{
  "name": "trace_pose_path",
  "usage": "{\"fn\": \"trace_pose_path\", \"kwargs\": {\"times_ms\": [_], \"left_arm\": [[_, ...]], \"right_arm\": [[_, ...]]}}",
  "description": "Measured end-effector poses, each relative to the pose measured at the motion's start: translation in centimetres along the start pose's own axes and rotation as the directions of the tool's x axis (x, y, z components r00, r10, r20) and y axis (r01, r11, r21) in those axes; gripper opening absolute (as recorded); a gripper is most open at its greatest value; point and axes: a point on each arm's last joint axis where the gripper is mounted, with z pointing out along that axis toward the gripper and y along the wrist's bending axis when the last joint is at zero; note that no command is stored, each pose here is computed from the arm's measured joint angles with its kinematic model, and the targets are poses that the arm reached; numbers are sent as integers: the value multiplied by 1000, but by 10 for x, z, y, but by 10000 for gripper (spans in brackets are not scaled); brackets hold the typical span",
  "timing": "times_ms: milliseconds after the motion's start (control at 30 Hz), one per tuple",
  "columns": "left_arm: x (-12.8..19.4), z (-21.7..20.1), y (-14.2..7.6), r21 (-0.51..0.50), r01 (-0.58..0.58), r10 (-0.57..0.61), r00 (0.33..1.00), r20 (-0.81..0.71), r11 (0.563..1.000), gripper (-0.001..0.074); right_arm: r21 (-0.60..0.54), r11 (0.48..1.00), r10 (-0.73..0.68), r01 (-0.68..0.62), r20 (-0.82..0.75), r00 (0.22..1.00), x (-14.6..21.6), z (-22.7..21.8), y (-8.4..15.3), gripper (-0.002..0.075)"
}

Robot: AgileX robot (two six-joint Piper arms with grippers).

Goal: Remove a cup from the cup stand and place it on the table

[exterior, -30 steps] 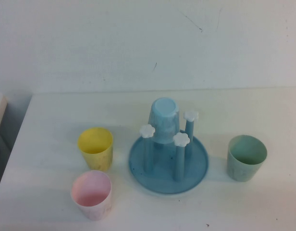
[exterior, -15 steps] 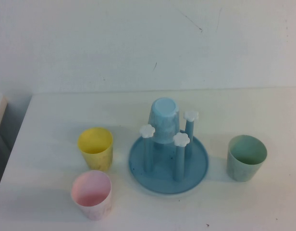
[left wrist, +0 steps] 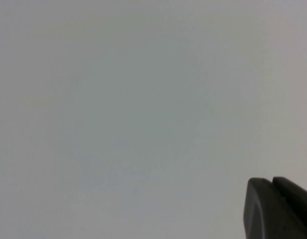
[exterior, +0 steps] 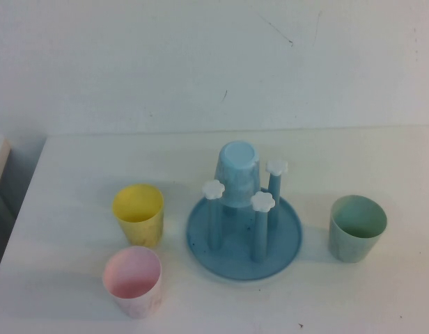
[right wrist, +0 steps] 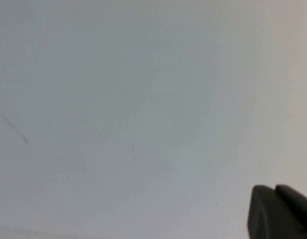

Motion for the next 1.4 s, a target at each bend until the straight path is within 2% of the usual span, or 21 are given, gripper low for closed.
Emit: {"fn": "trace_pose_path", "kwargs": {"times_ms": [100,233,367,500,600,700,767,933,1100,1400], "left_arm": [[-1,3,-1,-29,50,-54,990,-132,998,-3],[-23,10,-7,-82,90,-109,952,-286,993,-3],[-34,23,-11,-126,38,-93,878,-470,991,-3],[-46,47,-16,-126,-12,-72,766,-638,992,-3],[-52,70,-25,-68,-17,-40,661,-749,998,-3],[-53,97,-36,11,37,-11,545,-838,999,-3],[-51,117,-43,57,87,9,475,-880,995,-3],[-37,170,-51,102,178,39,328,-944,979,-3],[-7,218,-63,170,235,112,240,-964,957,-3],[47,275,-124,406,235,378,157,-912,883,-3]], "right_arm": [[-17,999,-32,30,-123,992,-11,-2,-3,-3],[-66,996,-71,52,-326,943,-16,-1,-4,-3],[-171,981,-162,95,-436,885,-12,7,0,-3],[-295,952,-220,78,-487,845,-5,15,10,-3],[-384,922,-257,49,-513,819,0,21,17,-3],[-448,894,-284,29,-514,809,2,24,23,-3],[-473,881,-293,28,-497,817,2,25,25,-3],[-505,862,-315,46,-463,828,0,25,27,-3],[-511,857,-328,64,-444,834,-1,26,27,-3],[-507,858,-333,74,-441,833,1,27,27,-3]]}}
